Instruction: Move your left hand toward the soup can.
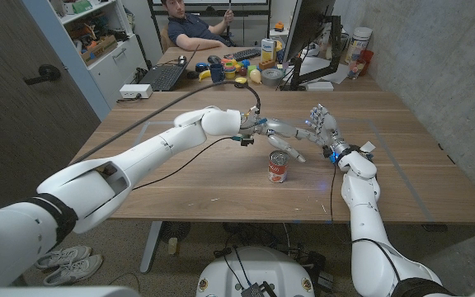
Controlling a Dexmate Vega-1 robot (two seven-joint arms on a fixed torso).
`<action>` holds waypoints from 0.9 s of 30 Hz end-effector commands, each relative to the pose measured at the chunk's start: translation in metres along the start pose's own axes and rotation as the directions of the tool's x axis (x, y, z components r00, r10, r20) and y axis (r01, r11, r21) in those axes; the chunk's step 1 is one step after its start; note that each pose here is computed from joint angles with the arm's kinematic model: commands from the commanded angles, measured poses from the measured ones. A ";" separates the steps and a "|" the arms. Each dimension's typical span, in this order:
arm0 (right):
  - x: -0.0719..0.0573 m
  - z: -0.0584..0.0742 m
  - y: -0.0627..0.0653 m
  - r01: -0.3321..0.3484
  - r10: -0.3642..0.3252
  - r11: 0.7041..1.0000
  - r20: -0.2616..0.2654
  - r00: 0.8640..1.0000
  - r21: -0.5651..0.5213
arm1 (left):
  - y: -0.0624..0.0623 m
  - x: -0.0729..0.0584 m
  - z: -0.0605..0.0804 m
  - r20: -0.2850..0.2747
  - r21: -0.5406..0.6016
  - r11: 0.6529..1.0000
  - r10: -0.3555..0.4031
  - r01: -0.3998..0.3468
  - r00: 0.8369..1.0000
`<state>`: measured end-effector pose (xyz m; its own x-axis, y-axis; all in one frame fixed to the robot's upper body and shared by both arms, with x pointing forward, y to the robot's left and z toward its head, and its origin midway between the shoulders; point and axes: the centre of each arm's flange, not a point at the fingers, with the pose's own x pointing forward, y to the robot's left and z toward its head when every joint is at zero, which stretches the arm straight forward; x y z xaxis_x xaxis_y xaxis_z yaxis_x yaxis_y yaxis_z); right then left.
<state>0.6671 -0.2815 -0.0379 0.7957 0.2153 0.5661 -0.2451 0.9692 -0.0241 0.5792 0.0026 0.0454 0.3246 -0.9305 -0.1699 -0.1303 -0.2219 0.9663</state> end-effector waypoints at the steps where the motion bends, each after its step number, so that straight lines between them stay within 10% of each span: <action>1: -0.003 -0.001 -0.001 0.005 -0.005 1.000 0.004 1.000 0.005 | -0.009 0.011 0.007 -0.028 0.062 0.986 -0.153 0.155 0.988; 27: -0.005 -0.003 0.001 0.003 -0.003 1.000 -0.004 1.000 0.008 | -0.016 0.006 0.014 -0.075 0.046 0.979 -0.194 0.197 0.978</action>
<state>0.6646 -0.2829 -0.0414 0.7964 0.2106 0.5669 -0.2443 0.9696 -0.0169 0.5715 -0.0043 0.0298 0.3974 -0.8582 -0.3248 -0.1178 -0.3988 0.9094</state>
